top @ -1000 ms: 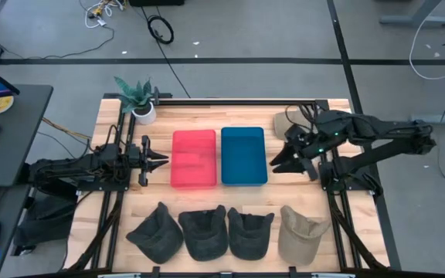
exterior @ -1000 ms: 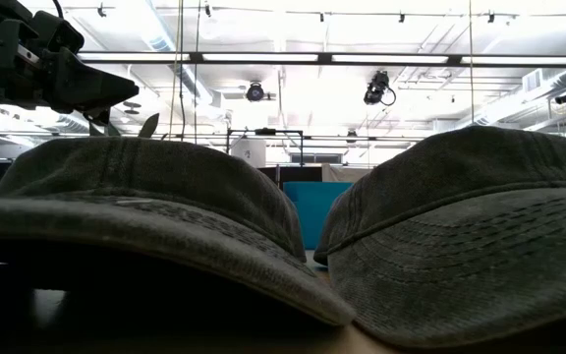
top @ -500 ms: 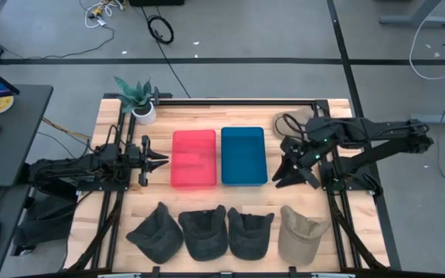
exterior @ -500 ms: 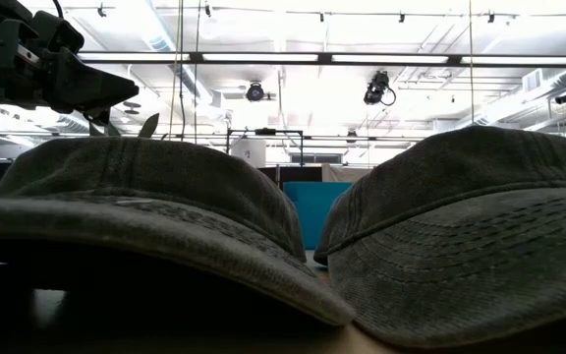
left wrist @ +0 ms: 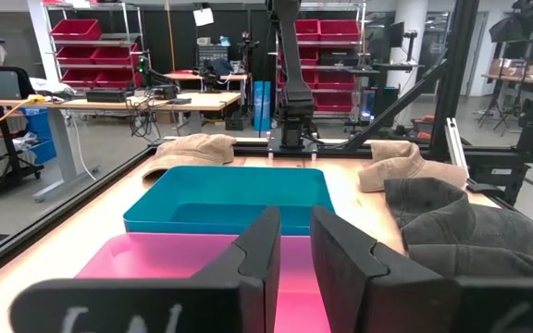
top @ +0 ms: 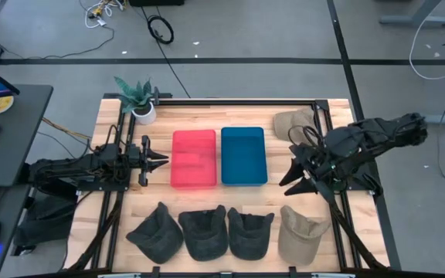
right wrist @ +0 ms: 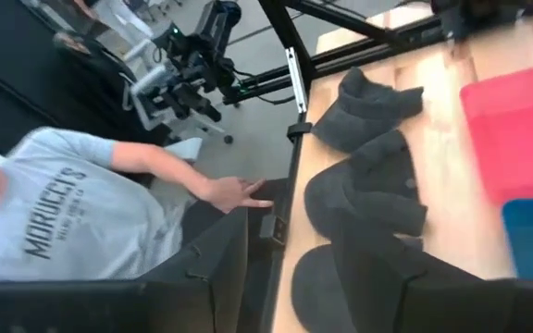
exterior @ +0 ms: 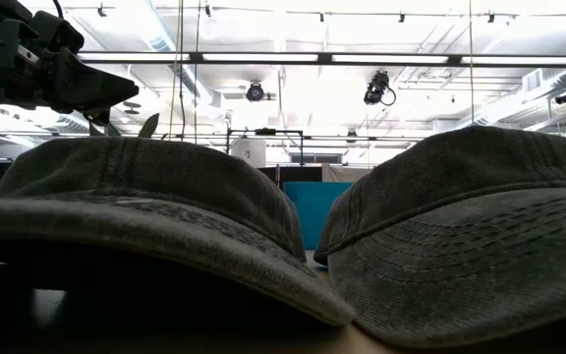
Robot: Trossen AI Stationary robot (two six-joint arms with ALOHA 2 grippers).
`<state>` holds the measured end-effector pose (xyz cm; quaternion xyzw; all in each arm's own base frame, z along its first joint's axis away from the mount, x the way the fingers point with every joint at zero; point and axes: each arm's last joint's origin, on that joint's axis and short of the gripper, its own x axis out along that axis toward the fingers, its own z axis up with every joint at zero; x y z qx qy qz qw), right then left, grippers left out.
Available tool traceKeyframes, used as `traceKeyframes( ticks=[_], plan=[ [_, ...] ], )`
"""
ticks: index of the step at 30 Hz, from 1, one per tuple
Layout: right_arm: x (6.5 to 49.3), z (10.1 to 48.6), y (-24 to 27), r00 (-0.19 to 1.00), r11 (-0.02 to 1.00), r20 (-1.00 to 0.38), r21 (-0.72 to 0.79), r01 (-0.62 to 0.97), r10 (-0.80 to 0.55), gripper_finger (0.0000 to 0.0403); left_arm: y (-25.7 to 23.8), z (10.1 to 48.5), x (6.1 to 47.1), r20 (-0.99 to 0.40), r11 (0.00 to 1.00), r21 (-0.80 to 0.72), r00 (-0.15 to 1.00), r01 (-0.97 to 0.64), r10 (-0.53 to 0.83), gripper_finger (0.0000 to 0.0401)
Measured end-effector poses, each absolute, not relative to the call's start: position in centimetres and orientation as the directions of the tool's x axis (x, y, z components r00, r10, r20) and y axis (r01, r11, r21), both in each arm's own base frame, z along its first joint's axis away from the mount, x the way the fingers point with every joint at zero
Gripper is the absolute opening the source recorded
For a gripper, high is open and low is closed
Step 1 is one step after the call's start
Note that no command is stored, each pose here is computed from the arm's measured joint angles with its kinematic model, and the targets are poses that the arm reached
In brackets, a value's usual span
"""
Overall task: Pick & Place hat
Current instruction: Put the bottom brown cap into the blue bin
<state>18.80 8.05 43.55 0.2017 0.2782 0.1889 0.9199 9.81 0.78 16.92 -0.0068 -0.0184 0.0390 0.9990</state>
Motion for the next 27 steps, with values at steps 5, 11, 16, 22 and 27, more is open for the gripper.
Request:
traceKeyframes(
  ticks=[5, 11, 16, 22, 27],
  plan=[
    [19.2, 44.8, 10.4, 0.77, 0.893, -0.476, 0.36, -0.27, 0.425, 0.0159, 0.8, 16.9, 9.8, 0.036, 0.997, -0.015, 0.996, -0.078, 0.078, 0.0067],
    [19.8, 44.6, 12.6, 0.722, 0.972, -0.652, 0.194, -0.133, 0.229, 0.0159, 0.8, 16.9, 9.8, 0.036, 0.997, -0.015, 0.996, -0.078, 0.078, 0.0067],
    [20.3, 44.1, 13.4, 0.655, 0.993, -0.748, 0.116, -0.03, 0.108, 0.0159, 0.8, 16.9, 9.8, 0.037, 0.997, -0.015, 0.996, -0.078, 0.078, 0.0067],
    [20.6, 43.8, 13.6, 0.618, 0.995, -0.78, 0.077, -0.062, 0.099, 0.0159, 0.8, 16.9, 9.8, 0.036, 0.997, -0.015, 0.996, -0.078, 0.078, 0.0067],
    [21.3, 43.4, 14.2, 0.65, 0.991, -0.749, 0.109, -0.077, 0.133, 0.0159, 0.8, 16.9, 9.8, 0.037, 0.997, -0.015, 0.996, -0.078, 0.078, 0.0067]
  ],
)
